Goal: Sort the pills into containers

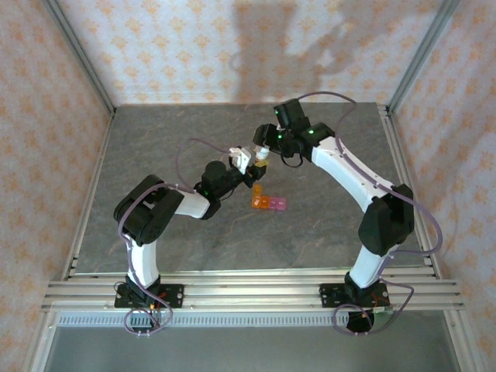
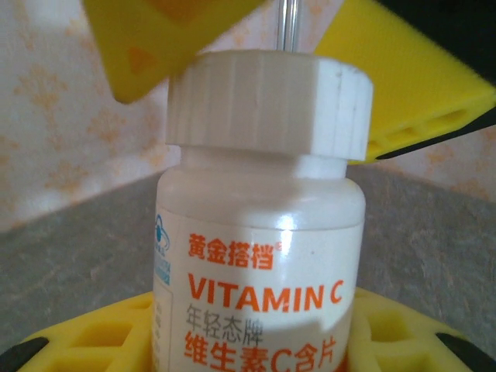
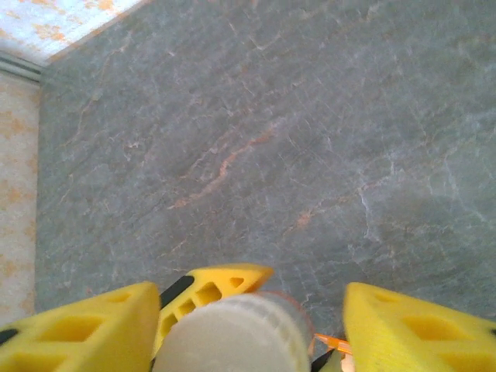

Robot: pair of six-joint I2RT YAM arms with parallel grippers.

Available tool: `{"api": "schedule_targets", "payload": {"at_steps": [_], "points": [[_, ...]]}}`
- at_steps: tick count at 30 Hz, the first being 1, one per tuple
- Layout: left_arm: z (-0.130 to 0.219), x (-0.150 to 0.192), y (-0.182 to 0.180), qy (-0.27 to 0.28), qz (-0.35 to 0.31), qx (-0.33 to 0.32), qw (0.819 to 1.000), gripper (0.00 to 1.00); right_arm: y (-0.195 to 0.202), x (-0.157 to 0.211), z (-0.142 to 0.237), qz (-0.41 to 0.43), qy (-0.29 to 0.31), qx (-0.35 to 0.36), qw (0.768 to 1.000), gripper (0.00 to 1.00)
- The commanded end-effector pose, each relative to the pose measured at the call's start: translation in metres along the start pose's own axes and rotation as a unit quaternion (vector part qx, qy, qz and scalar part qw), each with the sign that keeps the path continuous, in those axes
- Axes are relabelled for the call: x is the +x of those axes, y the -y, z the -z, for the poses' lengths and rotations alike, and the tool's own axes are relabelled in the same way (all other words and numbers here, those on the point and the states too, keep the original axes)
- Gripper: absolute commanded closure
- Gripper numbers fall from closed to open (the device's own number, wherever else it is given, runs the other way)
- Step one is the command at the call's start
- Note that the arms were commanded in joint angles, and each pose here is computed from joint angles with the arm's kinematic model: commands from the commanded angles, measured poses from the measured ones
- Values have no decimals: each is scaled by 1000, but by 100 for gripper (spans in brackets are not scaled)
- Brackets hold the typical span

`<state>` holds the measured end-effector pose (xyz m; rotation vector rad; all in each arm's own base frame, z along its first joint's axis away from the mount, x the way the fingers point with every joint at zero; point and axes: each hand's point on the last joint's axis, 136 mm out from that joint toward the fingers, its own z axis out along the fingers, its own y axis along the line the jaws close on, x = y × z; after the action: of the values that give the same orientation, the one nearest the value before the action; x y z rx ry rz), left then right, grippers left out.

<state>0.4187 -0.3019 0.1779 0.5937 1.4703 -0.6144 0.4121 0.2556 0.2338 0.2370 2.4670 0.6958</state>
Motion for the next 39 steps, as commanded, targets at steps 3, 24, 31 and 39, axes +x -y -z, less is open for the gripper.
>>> {"api": "schedule_targets", "payload": {"at_steps": [3,24,31,39], "points": [[4,-45,1,65,-32,-5,997,100,-1,-26,39,10,25,-15,1000,29],[-3,-49,29,41,135,191,971,100,-17,-4,57,221,-51,-115,967,24],[-3,-46,31,37,137,195,971,100,-18,-1,51,215,-60,-119,967,29],[-4,-48,30,40,135,191,971,100,-17,5,44,214,-75,-120,967,35]]}}
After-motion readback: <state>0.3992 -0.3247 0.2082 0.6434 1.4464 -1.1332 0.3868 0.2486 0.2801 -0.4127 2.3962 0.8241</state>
